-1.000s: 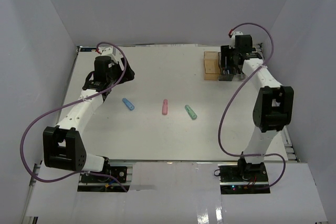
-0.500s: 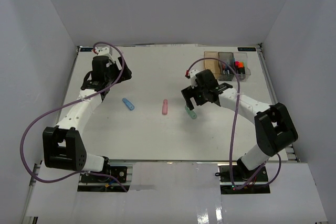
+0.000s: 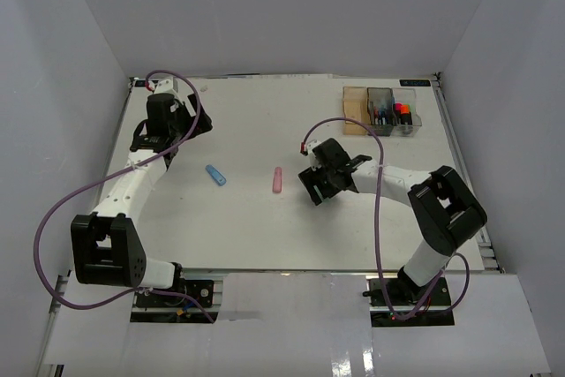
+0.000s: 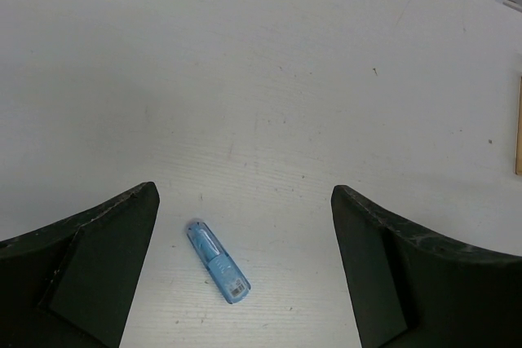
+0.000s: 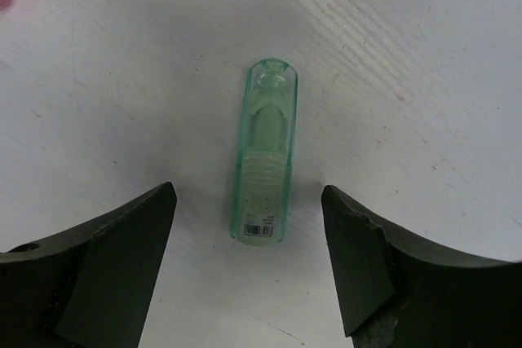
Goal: Sort the stationery into containers
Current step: Pick up the stationery from the center of the board, then place the stationery in the storage box.
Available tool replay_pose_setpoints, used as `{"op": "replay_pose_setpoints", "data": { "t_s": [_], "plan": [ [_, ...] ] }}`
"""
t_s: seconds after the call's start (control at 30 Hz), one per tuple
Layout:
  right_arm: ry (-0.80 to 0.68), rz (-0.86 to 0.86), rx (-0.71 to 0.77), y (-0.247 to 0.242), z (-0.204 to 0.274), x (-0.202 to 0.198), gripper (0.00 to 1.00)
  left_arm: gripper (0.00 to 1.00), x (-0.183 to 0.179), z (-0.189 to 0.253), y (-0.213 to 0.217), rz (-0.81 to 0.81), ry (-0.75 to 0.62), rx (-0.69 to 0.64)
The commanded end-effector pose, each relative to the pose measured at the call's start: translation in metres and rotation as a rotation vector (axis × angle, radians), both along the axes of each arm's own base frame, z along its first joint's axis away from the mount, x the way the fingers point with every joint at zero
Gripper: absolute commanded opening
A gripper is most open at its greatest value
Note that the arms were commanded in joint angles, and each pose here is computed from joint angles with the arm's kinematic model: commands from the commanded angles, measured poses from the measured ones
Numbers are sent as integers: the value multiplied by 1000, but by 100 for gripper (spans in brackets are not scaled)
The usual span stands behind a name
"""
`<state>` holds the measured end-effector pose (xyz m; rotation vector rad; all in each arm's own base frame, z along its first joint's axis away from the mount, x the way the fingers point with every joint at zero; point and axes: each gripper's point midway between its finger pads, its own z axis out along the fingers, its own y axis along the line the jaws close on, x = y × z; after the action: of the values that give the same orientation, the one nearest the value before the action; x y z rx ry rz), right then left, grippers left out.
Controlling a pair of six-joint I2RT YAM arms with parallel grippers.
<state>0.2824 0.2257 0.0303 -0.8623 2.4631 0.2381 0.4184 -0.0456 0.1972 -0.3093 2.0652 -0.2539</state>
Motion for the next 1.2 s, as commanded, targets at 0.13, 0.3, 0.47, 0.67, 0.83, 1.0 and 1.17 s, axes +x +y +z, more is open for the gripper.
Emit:
{"op": "replay_pose_setpoints", "data": {
  "t_s": [0.13, 0.3, 0.47, 0.67, 0.83, 1.0, 1.17],
  "plan": [
    [6, -40, -34, -4, -18, 2, 64, 98, -2, 15, 7, 20, -38, -9],
    [-8, -44, -49, -4, -16, 6, 38, 98, -2, 14, 8, 22, -37, -11],
    [-74, -72, -59, -4, 0, 25, 30, 98, -1, 13, 10, 24, -34, -10],
    [-206, -179, -27, -12, 56, 82, 29, 98, -1, 14, 11, 25, -36, -12],
    [-289, -336, 47, -44, 110, 153, 31, 98, -2, 14, 12, 26, -35, -16],
    [-301, -475, 78, -76, 122, 211, 33, 98, -1, 15, 15, 31, -36, -18],
    [-293, -577, 117, -98, 120, 256, 36, 98, -2, 14, 16, 37, -35, -19]
  ]
}}
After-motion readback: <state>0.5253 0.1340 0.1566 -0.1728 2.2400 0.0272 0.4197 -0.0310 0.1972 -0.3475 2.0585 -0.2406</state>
